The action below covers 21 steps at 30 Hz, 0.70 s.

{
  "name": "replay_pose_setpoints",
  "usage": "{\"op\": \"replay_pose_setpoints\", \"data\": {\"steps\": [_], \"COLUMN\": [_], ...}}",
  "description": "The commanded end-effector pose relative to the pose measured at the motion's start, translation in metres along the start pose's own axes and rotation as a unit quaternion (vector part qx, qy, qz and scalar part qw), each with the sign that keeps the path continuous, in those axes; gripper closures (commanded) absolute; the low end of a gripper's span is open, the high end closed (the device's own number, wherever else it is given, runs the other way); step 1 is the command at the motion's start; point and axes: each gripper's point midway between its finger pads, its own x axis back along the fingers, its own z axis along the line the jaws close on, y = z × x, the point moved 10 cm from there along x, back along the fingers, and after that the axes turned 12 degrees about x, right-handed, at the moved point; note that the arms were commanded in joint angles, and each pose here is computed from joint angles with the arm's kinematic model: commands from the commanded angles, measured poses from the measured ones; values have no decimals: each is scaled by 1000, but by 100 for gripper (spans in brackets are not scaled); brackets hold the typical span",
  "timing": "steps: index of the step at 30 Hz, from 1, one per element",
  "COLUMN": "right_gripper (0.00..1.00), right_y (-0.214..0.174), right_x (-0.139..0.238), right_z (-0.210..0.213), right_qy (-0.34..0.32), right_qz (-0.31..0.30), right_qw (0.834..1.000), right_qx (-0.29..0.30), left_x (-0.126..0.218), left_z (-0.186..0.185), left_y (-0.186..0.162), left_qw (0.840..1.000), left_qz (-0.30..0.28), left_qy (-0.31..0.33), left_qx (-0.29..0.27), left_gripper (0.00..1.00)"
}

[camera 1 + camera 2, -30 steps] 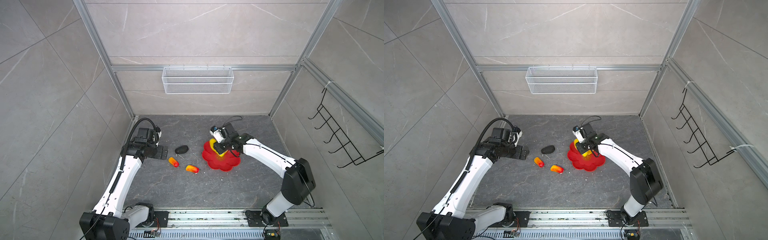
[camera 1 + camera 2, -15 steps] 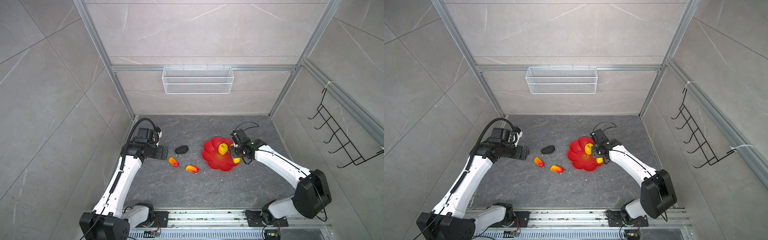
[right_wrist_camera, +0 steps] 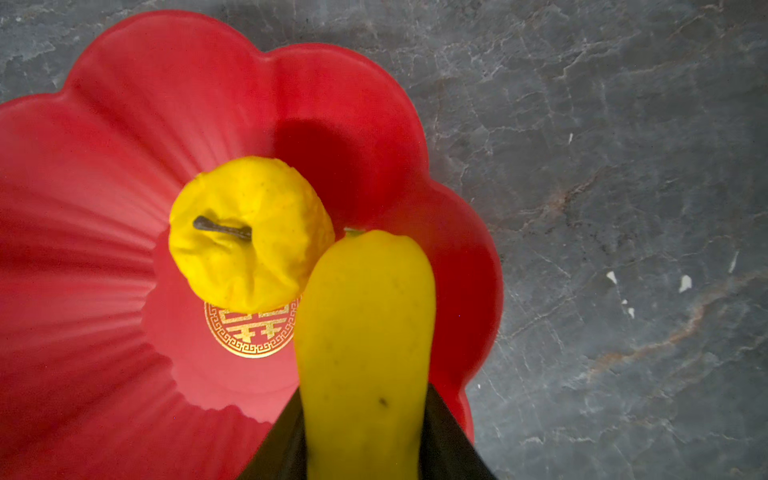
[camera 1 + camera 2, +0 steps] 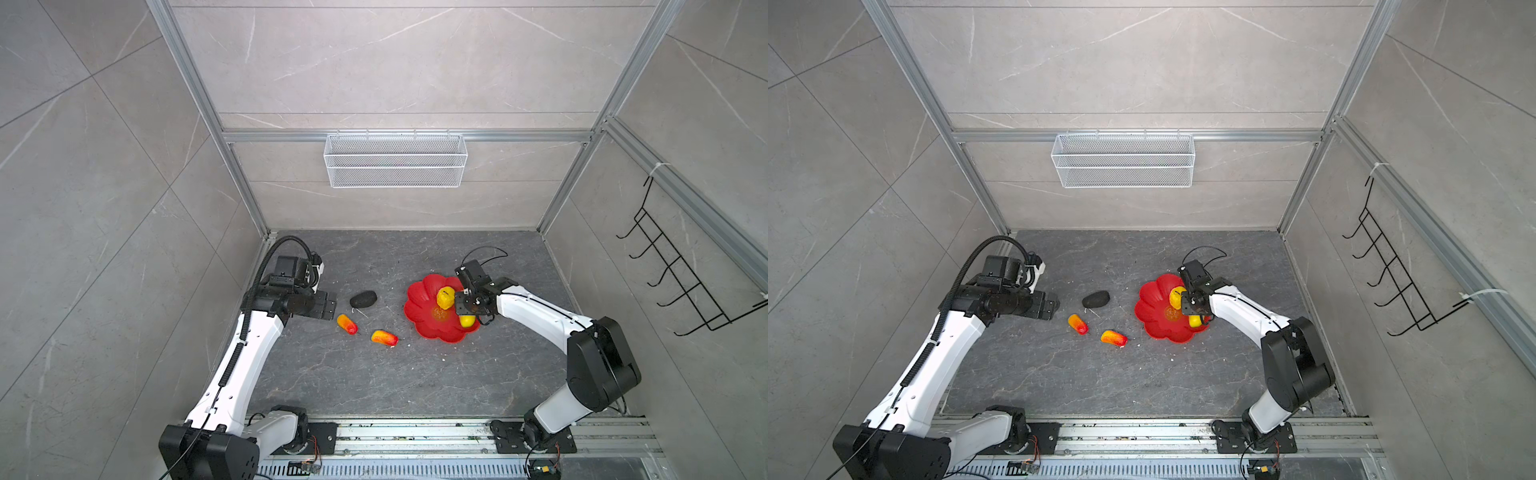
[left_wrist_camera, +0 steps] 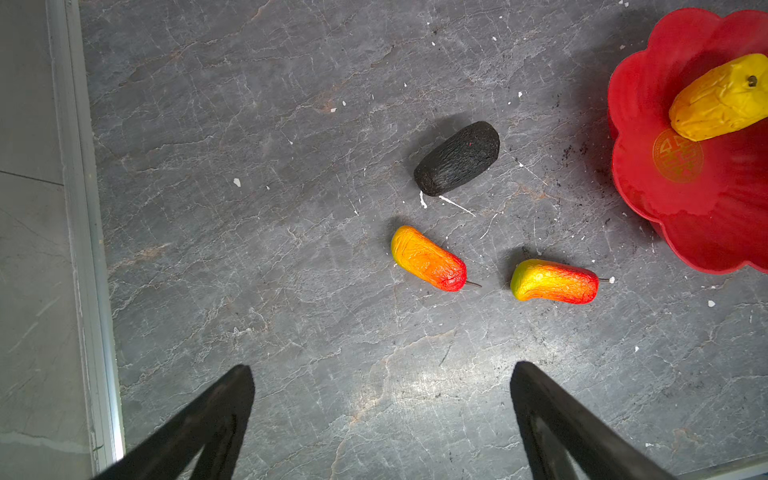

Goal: Place and organize the fake fruits in the fruit bowl
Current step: 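Carry the yellow mango over the bowl and release it inside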

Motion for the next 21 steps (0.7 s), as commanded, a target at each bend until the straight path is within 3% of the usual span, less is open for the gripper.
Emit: {"op": "replay_pose_setpoints", "data": {"steps": [1,15,21], "right_gripper": [58,51,40], "right_y": [-1,-5,-1], "right_x": [-12,-29,-15], "right_z": [0,-2,-6], "right_qy": [5,0,-10], "right_qz": [2,14,2], "right_qw": [1000,999,999], "right_qx": [-22,-36,-33], "left_x": [5,2,1], "left_z": [0,0,0], "left_y": [2,2,2], "left_qw": [1000,1000,1000], "left_qz": [-13,-7,-6], "left_qy": [-8,-7,-7], "left_qx": [-8,-8,-8], "left_gripper": [0,0,0]}}
